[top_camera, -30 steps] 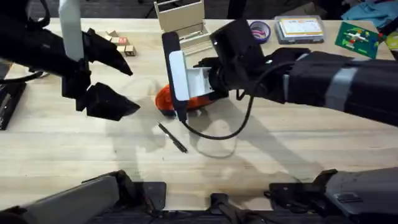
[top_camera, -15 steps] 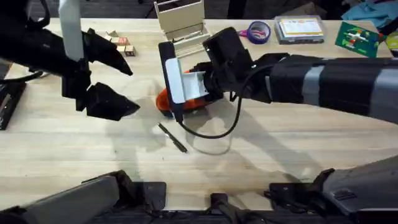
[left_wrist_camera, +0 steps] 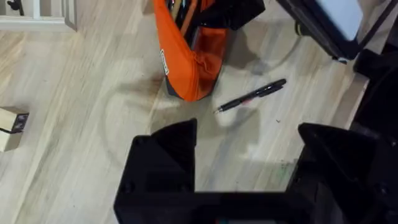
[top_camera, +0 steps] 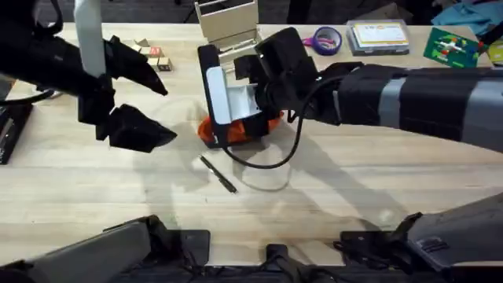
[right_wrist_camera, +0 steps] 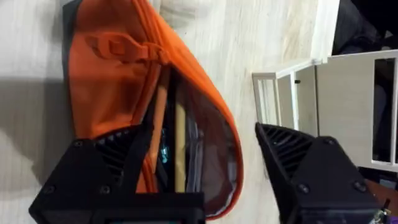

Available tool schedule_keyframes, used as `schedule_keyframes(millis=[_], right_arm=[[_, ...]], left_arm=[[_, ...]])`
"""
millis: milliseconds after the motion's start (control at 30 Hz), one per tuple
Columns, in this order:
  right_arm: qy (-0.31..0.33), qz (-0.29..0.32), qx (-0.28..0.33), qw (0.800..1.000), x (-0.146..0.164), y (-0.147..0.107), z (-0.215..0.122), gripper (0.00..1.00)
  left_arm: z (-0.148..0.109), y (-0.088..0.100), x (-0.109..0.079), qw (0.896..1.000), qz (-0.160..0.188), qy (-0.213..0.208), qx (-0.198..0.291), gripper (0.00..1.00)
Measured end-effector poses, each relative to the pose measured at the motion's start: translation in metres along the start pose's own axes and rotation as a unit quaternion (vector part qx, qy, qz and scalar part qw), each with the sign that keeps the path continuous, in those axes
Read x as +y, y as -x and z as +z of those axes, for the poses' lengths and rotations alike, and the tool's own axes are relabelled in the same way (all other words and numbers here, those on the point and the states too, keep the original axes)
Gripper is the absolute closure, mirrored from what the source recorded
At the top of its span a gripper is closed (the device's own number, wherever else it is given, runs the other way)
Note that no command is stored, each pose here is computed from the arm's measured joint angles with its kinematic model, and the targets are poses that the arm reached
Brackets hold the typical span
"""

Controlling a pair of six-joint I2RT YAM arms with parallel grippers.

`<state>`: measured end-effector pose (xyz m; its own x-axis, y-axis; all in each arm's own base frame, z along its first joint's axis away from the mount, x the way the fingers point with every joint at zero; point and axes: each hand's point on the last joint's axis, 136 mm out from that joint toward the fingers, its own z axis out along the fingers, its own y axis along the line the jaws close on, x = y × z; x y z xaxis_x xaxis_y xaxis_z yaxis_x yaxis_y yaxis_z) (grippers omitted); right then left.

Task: Unzip the bag, pick up the pens from the table one at a time and place them inside, then zip the bag closed.

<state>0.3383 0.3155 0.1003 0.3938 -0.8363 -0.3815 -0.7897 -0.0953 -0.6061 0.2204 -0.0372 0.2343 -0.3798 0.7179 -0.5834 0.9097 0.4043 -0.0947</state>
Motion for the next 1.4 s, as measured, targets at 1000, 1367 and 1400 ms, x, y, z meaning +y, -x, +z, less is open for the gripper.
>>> schedule_keyframes(millis=[1000, 1367, 1400], right_arm=[[-0.062, 0.335, -0.087, 0.936, -0.042, 0.044, -0.130, 0.003], [0.038, 0.490, -0.070, 0.868, 0.016, 0.074, -0.147, 0.003], [0.046, 0.497, -0.070, 0.864, 0.021, 0.079, -0.147, 0.003]], left_arm=[[0.000, -0.001, 0.000, 1.000, 0.000, 0.001, 0.003, 0.007], [0.000, -0.001, 0.000, 1.000, 0.000, 0.001, 0.003, 0.007], [0.000, -0.001, 0.000, 1.000, 0.000, 0.001, 0.003, 0.007]])
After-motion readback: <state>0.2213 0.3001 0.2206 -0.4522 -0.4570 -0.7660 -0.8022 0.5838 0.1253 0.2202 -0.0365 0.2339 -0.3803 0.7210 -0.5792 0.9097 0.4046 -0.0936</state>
